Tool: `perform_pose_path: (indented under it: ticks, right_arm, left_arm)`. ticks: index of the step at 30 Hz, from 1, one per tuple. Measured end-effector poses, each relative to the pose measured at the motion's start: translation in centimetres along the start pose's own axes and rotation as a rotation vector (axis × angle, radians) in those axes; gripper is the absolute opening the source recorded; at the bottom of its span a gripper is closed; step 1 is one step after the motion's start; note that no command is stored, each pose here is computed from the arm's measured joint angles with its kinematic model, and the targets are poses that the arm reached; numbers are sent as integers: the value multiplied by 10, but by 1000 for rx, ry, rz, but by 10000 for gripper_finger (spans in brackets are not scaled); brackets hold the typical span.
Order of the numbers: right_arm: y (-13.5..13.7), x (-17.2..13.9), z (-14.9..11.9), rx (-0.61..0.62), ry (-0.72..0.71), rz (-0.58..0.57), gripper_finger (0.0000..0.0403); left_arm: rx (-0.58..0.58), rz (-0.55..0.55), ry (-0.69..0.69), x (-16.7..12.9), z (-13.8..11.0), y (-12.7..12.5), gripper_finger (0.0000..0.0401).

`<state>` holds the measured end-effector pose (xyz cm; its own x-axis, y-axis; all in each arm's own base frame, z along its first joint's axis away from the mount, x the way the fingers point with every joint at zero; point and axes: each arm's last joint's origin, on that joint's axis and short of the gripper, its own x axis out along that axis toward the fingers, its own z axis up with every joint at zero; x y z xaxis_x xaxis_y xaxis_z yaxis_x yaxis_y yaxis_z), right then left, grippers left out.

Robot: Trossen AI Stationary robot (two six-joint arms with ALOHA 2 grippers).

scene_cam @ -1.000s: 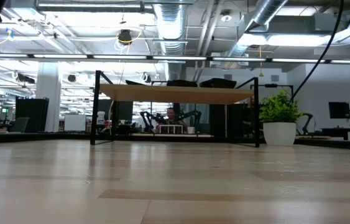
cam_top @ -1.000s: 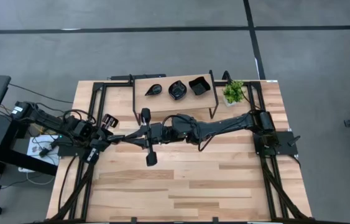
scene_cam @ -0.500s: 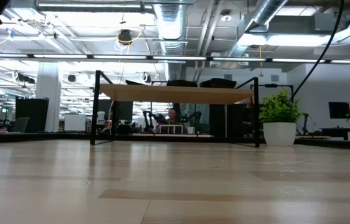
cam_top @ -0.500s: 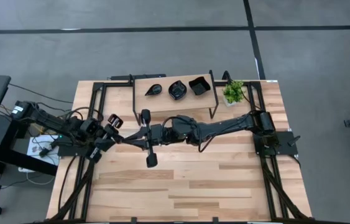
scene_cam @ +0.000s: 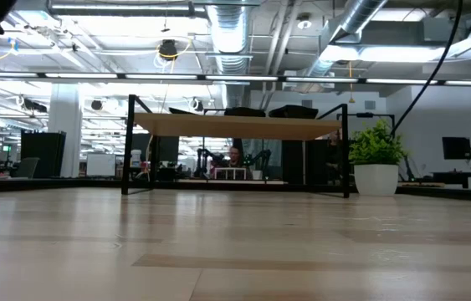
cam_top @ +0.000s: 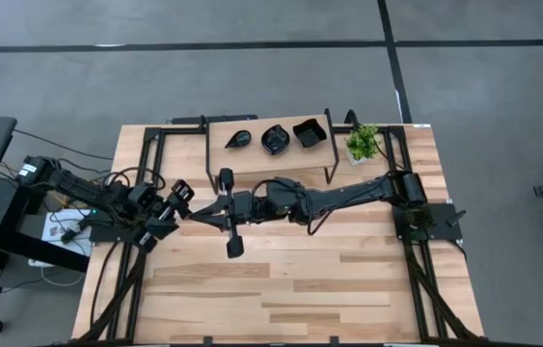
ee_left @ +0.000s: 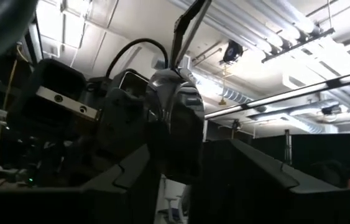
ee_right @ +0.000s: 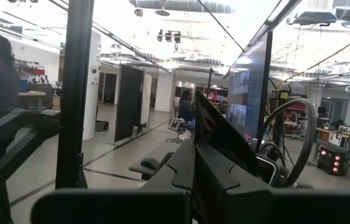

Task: Pick & Place Mini shaped plates
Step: Stack the black drop shaped plate on the black drop shaped plate on the shelf

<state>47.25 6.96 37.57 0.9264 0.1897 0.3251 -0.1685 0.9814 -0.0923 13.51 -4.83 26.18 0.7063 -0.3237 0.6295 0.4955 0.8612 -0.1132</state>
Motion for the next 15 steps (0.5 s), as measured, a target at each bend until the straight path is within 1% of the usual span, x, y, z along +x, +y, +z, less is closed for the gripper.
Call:
perform_pose_path:
  ticks: [6,15]
  right_arm:
    - [0,-1,3,-8,-5,0,1]
    - [-1,-5,20,-10,-4,0,1]
  left_arm:
    - [-15,-53,7,0,0,-2,187]
    - [-14,-57,2,0,1,-2,186]
